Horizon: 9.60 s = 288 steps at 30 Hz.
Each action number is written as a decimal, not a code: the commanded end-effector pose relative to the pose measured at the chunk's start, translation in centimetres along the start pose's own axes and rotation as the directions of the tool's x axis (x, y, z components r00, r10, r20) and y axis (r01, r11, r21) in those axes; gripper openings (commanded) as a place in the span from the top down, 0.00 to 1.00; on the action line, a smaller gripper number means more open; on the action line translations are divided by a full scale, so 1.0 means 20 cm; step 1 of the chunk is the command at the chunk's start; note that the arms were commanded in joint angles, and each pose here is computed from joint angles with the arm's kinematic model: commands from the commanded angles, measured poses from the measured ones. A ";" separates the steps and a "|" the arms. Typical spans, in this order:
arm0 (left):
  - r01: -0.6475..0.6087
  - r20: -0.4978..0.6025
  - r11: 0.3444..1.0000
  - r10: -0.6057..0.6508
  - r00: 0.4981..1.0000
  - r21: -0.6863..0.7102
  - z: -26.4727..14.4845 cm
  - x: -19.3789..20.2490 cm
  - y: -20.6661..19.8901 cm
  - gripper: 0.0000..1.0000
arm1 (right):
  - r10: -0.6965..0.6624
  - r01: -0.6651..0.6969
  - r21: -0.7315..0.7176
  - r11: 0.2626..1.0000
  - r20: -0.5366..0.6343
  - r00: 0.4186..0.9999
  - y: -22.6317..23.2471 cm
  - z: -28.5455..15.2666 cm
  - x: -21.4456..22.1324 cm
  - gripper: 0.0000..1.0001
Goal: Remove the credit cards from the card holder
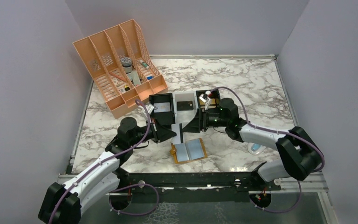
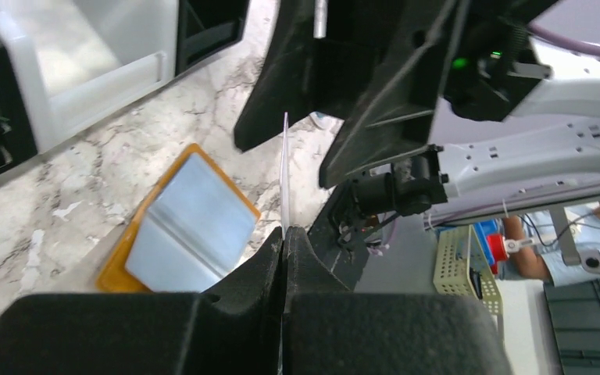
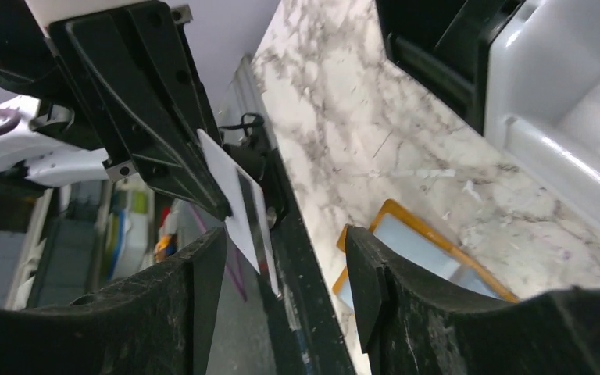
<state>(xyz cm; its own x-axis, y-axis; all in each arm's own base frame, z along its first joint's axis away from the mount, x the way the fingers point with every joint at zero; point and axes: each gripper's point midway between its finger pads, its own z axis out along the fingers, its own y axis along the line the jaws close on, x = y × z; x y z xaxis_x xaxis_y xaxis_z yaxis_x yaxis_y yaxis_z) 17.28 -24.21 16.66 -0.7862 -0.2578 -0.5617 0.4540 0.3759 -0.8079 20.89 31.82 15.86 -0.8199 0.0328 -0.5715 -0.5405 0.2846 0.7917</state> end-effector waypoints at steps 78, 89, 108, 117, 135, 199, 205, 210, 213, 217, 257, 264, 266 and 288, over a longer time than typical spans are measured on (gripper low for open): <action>0.085 0.180 0.413 0.195 0.964 -0.907 -0.78 -0.58 0.65 0.01 | -0.725 0.653 0.466 0.597 -0.035 0.688 0.11 0.29 -0.42 0.99; 0.168 0.294 0.361 0.333 0.896 -0.918 -0.95 -0.66 0.55 0.01 | -0.817 0.795 0.489 0.358 -0.248 0.521 -0.04 0.57 -0.45 0.99; 0.157 0.286 0.361 0.340 0.896 -0.919 -0.96 -0.66 0.54 0.01 | -0.768 0.918 0.394 -0.041 -0.600 0.224 -0.43 0.80 -0.52 0.99; 0.163 0.292 0.357 0.346 0.892 -0.920 -0.97 -0.66 0.54 0.01 | -0.746 0.936 0.330 -0.125 -0.653 0.131 -0.55 0.87 -0.52 0.99; 0.166 0.297 0.359 0.349 0.889 -0.919 -0.97 -0.67 0.53 0.01 | -0.724 0.961 0.250 -0.119 -0.684 0.088 -0.69 0.93 -0.44 0.85; 0.111 0.225 0.796 0.033 0.974 -0.596 -0.44 -0.42 0.48 0.05 | -0.296 0.214 0.557 0.803 0.061 0.953 -0.16 -0.14 0.13 0.20; 0.168 0.249 0.847 -0.043 0.967 -0.504 -0.36 -0.28 0.44 0.09 | -0.285 0.228 0.560 0.797 0.016 0.958 -0.18 -0.23 0.23 0.21; 0.167 0.210 0.824 -0.060 0.976 -0.542 -0.26 -0.07 0.49 0.12 | -0.280 0.239 0.547 0.802 -0.009 0.960 -0.20 -0.27 0.30 0.22; 0.170 0.212 0.789 -0.052 0.976 -0.591 -0.25 0.00 0.54 0.13 | -0.277 0.238 0.540 0.807 -0.010 0.961 -0.21 -0.28 0.32 0.23; 0.167 0.222 0.803 -0.045 0.974 -0.571 -0.22 0.03 0.53 0.15 | -0.256 0.218 0.534 0.817 -0.005 0.967 -0.20 -0.28 0.33 0.25; 0.038 0.029 0.841 -0.027 0.999 -0.540 0.12 0.37 0.52 0.30 | -0.075 0.063 0.632 0.772 -0.008 0.997 -0.37 -0.24 0.45 0.36; 0.020 0.020 0.838 -0.011 1.000 -0.546 0.13 0.37 0.52 0.52 | -0.063 0.057 0.617 0.785 -0.013 0.998 -0.36 -0.23 0.47 0.36; 0.016 0.017 0.842 -0.009 1.000 -0.539 0.14 0.37 0.51 0.55 | -0.063 0.059 0.613 0.788 -0.014 0.998 -0.36 -0.23 0.47 0.36; -0.011 -0.018 0.855 0.001 1.000 -0.519 0.15 0.40 0.50 0.66 | -0.042 0.073 0.580 0.811 -0.067 0.997 -0.35 -0.15 0.50 0.53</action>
<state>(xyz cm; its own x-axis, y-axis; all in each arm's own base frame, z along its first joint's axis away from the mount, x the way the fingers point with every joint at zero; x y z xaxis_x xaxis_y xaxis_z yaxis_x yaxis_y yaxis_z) 16.61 -24.47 2.87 -0.8019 -0.2467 -0.5441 0.1519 0.7966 -0.5851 15.73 25.67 4.13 -0.8133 -0.0502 -0.5796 -0.3589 0.8275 0.4319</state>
